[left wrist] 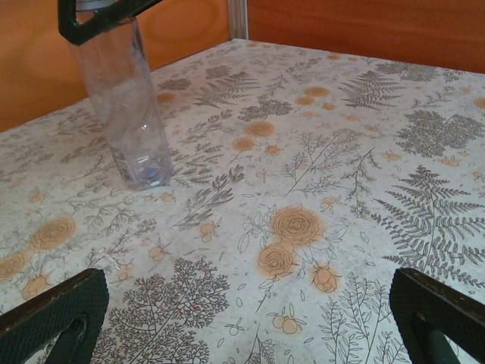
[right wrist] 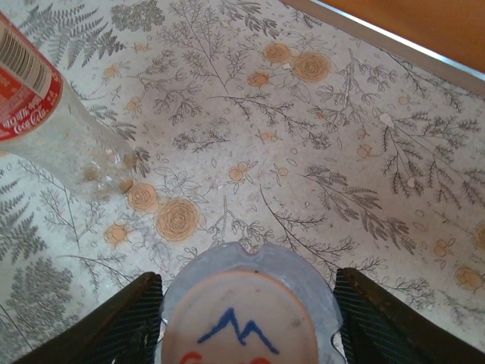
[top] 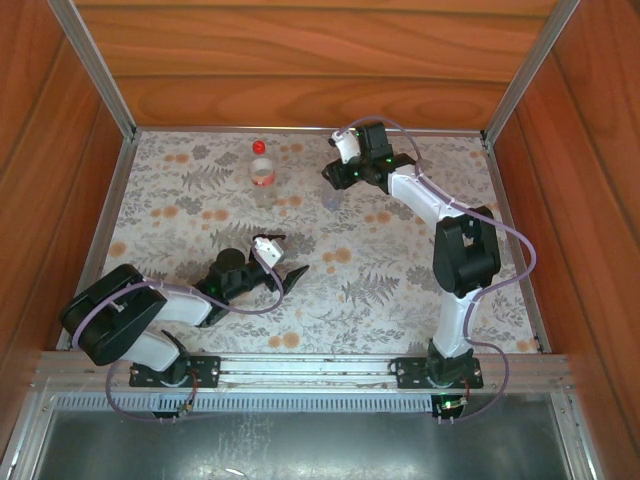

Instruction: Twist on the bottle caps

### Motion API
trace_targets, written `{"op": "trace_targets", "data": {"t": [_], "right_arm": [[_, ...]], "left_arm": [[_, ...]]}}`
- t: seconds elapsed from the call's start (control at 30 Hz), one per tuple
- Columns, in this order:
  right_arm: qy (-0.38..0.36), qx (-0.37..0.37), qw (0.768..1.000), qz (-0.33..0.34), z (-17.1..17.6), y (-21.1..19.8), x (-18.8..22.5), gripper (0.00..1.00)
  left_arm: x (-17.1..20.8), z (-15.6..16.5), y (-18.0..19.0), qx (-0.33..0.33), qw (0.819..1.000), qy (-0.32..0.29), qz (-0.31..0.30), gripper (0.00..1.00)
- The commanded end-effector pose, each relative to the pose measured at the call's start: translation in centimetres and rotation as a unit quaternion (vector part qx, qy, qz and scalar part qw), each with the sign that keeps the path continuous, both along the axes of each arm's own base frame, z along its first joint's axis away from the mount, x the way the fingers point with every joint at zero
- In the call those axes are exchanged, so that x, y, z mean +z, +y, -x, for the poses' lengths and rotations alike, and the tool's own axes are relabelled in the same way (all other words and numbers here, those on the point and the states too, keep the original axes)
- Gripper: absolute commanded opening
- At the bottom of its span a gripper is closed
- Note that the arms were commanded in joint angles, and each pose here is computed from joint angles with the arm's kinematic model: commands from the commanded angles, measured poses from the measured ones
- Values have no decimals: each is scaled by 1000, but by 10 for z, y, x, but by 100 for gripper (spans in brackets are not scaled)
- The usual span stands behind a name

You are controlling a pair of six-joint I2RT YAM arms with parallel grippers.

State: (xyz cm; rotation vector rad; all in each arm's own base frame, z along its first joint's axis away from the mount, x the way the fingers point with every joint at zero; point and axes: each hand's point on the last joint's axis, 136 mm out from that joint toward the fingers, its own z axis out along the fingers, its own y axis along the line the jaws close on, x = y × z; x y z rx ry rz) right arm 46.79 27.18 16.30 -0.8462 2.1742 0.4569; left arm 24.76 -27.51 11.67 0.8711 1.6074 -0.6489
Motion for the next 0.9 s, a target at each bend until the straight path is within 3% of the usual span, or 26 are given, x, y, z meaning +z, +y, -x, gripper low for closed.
{"op": "trace_targets", "data": {"t": [0.0,0.3,0.53,0.67,0.77,0.87], "right_arm": [[-4,10,1000,-7,-1,1,9,76],[-43,-23,998,-34,8,-11,53,92],[-105,-91,989,-47,34,-52,90,99],[-159,-157,973,-54,53,-94,99,100],[-193,-216,956,-50,68,-134,93,100],[-196,-263,944,-28,82,-170,72,100]], "left_arm": [[6,-4,5,11,1000,-16,-2,100],[20,-22,29,70,997,-29,-5,100],[38,-48,75,158,987,-39,-17,100],[42,-65,121,249,967,-40,-35,100],[53,-74,155,295,955,-31,3,100],[53,-83,192,370,928,-44,-23,100]]}}
